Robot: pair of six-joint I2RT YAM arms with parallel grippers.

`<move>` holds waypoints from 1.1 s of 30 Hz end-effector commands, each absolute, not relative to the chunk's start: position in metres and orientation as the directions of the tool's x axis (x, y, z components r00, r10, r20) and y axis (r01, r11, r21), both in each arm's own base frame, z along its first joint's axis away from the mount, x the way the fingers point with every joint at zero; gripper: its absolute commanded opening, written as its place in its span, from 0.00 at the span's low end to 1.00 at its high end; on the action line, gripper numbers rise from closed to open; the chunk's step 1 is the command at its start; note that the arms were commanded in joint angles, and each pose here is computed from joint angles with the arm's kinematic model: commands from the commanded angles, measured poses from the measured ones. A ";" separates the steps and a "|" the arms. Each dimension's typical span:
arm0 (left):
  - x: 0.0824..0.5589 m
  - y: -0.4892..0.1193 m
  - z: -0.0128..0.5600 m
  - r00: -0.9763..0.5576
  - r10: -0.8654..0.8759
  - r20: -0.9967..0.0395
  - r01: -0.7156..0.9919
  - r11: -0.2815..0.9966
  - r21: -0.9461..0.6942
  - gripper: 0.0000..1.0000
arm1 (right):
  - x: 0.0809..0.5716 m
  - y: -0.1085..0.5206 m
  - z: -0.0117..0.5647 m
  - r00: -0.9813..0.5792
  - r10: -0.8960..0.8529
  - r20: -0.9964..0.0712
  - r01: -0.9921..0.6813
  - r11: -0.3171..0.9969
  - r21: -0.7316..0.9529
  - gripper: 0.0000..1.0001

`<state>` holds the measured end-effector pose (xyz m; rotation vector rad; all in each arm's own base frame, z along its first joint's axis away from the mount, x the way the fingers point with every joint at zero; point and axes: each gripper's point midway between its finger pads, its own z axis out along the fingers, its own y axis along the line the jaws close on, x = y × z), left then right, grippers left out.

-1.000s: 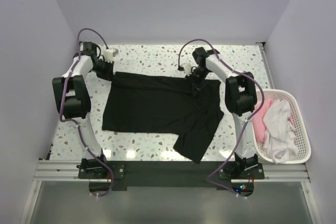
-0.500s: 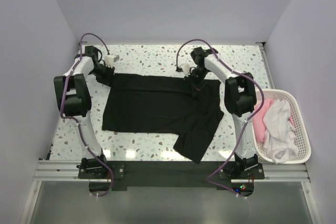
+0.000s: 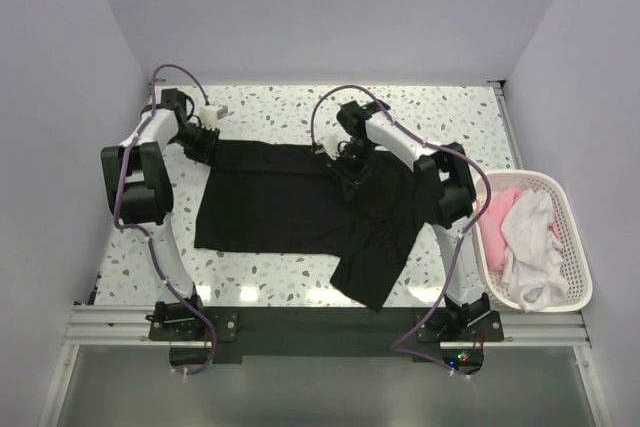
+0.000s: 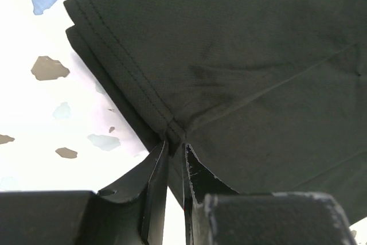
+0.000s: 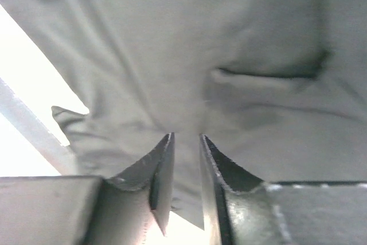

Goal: Fold and stack the t-shirts
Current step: Fold the tshirt

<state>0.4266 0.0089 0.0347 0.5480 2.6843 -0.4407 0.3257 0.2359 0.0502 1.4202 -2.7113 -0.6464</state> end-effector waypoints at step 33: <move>0.446 -0.008 -0.006 -0.882 0.282 -0.378 0.383 0.896 -0.224 0.21 | 0.460 0.098 -0.010 -0.756 -0.649 -0.083 -0.640 0.760 -0.114 0.38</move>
